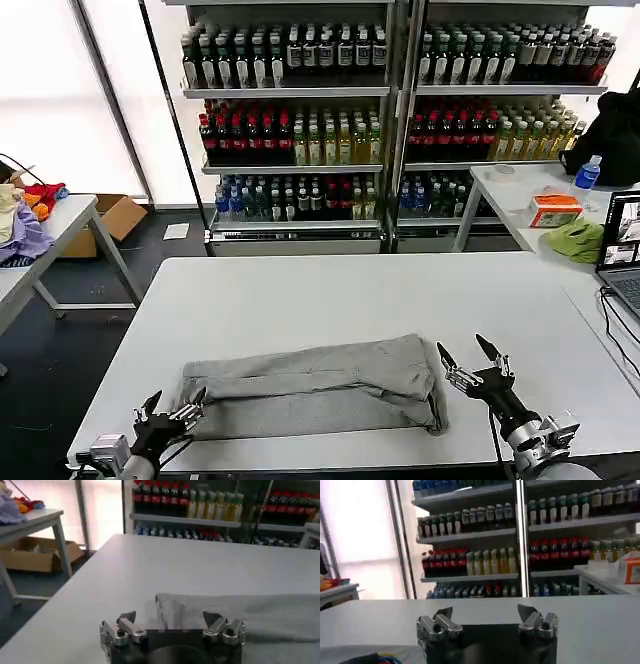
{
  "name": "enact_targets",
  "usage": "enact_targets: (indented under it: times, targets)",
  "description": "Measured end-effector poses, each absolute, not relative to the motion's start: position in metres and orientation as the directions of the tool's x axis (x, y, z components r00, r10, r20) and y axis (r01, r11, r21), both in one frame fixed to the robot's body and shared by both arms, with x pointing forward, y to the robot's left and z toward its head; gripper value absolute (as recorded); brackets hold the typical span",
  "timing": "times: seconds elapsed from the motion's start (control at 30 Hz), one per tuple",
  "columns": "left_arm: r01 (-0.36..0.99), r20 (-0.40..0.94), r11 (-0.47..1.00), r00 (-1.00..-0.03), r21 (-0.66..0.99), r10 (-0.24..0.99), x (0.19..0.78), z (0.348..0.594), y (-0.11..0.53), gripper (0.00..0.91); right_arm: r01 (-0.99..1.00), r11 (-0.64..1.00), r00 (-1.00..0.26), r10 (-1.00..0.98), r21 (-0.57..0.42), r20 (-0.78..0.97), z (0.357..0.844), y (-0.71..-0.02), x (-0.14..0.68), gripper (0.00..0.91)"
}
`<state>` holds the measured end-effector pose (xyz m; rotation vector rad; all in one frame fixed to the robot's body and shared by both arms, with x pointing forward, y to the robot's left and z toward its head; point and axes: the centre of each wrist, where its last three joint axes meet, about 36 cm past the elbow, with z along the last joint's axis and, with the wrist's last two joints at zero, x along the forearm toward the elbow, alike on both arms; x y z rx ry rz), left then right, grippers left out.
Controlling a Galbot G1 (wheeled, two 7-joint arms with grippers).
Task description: Fold and organize the clothes.
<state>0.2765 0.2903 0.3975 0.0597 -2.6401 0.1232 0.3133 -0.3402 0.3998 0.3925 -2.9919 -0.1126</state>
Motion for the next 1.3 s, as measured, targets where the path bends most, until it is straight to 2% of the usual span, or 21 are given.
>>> enact_targets:
  times: [0.03, 0.07, 0.13, 0.2, 0.5, 0.83, 1.03, 1.3]
  targets:
    - [-0.073, 0.480, 0.994, -0.877, -0.079, -0.027, 0.277, 0.394, 0.286, 0.856, -0.252, 0.964, -0.959, -0.261, 0.088, 0.110, 0.399, -0.340, 0.312, 0.907]
    - [-0.079, 0.483, 0.993, -0.875, -0.084, -0.029, 0.277, 0.390, 0.282, 0.494, -0.254, 0.963, -0.959, -0.263, 0.088, 0.110, 0.398, -0.340, 0.311, 0.907]
    - [-0.094, 0.488, 0.992, -0.872, -0.086, -0.040, 0.277, 0.384, 0.277, 0.131, -0.256, 0.963, -0.958, -0.265, 0.089, 0.110, 0.397, -0.340, 0.310, 0.907]
    - [-0.106, 0.485, 0.991, -0.873, -0.082, -0.053, 0.278, 0.379, 0.273, 0.010, -0.257, 0.962, -0.957, -0.266, 0.090, 0.112, 0.396, -0.340, 0.308, 0.907]
    - [-0.116, 0.486, 0.988, -0.873, -0.107, -0.050, 0.273, 0.364, 0.254, 0.010, -0.271, 0.958, -0.954, -0.280, 0.091, 0.106, 0.397, -0.335, 0.305, 0.907]
    - [-0.100, 0.447, 0.987, -0.894, -0.125, -0.034, 0.275, 0.362, 0.248, 0.010, -0.287, 0.953, -0.950, -0.297, 0.101, 0.097, 0.404, -0.333, 0.305, 0.907]
    - [-0.086, 0.424, 0.989, -0.905, -0.120, -0.028, 0.273, 0.374, 0.266, 0.010, -0.291, 0.951, -0.949, -0.301, 0.108, 0.094, 0.405, -0.334, 0.305, 0.907]
    - [-0.100, 0.385, 0.993, -0.920, -0.056, -0.071, 0.279, 0.400, 0.338, 0.010, -0.296, 0.948, -0.947, -0.308, 0.121, 0.093, 0.405, -0.329, 0.304, 0.907]
